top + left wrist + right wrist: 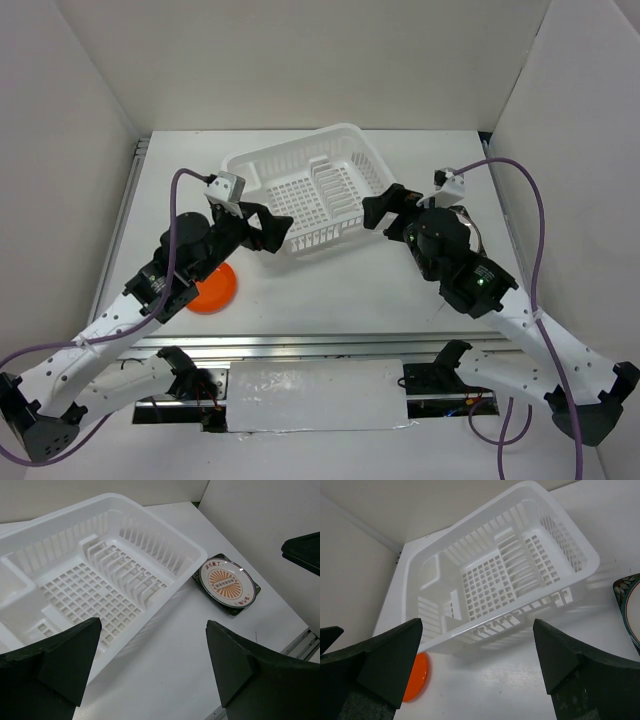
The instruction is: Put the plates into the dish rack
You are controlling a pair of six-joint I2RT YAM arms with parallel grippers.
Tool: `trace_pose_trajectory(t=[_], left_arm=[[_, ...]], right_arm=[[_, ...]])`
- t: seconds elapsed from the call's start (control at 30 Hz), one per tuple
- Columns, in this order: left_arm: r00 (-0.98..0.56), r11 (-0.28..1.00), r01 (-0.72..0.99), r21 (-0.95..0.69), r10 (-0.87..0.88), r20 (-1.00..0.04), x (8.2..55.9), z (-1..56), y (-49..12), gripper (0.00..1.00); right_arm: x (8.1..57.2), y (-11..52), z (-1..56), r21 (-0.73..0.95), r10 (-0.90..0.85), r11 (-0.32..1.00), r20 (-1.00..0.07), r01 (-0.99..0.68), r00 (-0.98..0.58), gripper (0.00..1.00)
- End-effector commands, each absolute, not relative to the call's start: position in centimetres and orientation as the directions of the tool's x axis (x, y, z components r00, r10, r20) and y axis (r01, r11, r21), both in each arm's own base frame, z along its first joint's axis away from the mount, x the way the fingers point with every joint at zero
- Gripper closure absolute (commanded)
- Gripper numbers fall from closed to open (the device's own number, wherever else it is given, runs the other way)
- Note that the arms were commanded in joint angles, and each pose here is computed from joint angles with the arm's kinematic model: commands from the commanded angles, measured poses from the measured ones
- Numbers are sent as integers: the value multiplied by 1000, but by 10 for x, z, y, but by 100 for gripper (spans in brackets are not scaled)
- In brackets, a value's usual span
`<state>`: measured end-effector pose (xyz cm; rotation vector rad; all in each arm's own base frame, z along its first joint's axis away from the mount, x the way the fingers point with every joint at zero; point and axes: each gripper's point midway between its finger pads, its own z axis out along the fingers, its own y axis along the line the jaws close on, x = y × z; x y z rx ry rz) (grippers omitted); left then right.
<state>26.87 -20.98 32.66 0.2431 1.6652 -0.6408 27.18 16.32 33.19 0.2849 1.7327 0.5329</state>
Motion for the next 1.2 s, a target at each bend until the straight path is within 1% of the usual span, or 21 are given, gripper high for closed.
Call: trace_pose_trajectory(t=[0.0,0.07,0.13,0.17,0.2,0.3,0.37,0.43,0.5,0.53,0.6,0.67,0.7,0.73,0.8,0.83,0.87,0.9,0.93,1.1,1.17], left_arm=[[-134,815,515,-265,-229,-964,265,350,-205,1],[-131,817,513,-264,-229,-965,264,349,-204,0],[-128,817,512,-266,-233,-964,263,350,-202,1],[-128,818,511,-264,-231,-964,263,349,-202,0],[-128,819,510,-264,-232,-964,263,349,-202,1],[-131,822,503,-265,-231,-964,263,348,-200,0],[-131,823,501,-268,-235,-963,262,347,-199,1],[-132,824,499,-270,-235,-963,261,345,-198,0],[-132,823,498,-274,-241,-962,260,344,-197,1],[-129,822,499,-277,-245,-961,260,345,-197,1],[-132,818,500,-284,-252,-959,259,343,-197,0],[-133,811,507,-292,-262,-956,258,343,-198,1],[-137,810,509,-293,-260,-956,258,340,-199,1],[-137,808,509,-297,-264,-955,257,341,-198,2],[-141,810,504,-300,-266,-954,257,339,-197,2],[-139,810,500,-305,-273,-952,256,340,-196,2],[-137,811,498,-306,-274,-952,256,341,-195,2],[-137,811,497,-309,-278,-951,255,341,-194,2],[-136,811,495,-312,-283,-949,255,342,-194,2],[-121,828,455,-329,-308,-944,255,340,-183,3],[-121,832,436,-343,-323,-939,256,340,-180,3]], right_arm=[[274,158,347,549,531,832,-831,-86,-169,0],[272,154,353,587,574,803,-808,-97,-135,0],[270,149,353,663,655,744,-749,-83,-103,0],[267,145,365,711,709,694,-702,-112,-63,0],[267,148,349,700,696,704,-714,-119,-74,0],[264,148,346,669,670,725,-740,-164,-55,0],[265,144,346,641,643,752,-765,-151,-42,0],[270,139,342,637,635,765,-771,-100,-52,0],[273,131,351,633,630,772,-774,-55,-64,0],[278,128,352,617,614,787,-785,-14,-80,0],[287,102,351,620,627,776,-779,113,-28,3],[294,71,338,647,664,724,-748,239,11,8],[295,71,333,663,684,714,-730,222,-19,13],[295,63,323,688,707,692,-707,219,-12,14],[299,42,321,744,756,642,-655,186,14,16],[300,34,298,751,770,624,-638,217,-5,16],[302,26,290,761,784,606,-621,232,-7,16],[303,1,279,768,797,570,-603,291,33,16],[302,-1,260,776,817,551,-576,308,-9,16],[297,-8,225,839,879,453,-476,302,4,17],[294,-8,204,839,893,423,-450,342,1,17]])
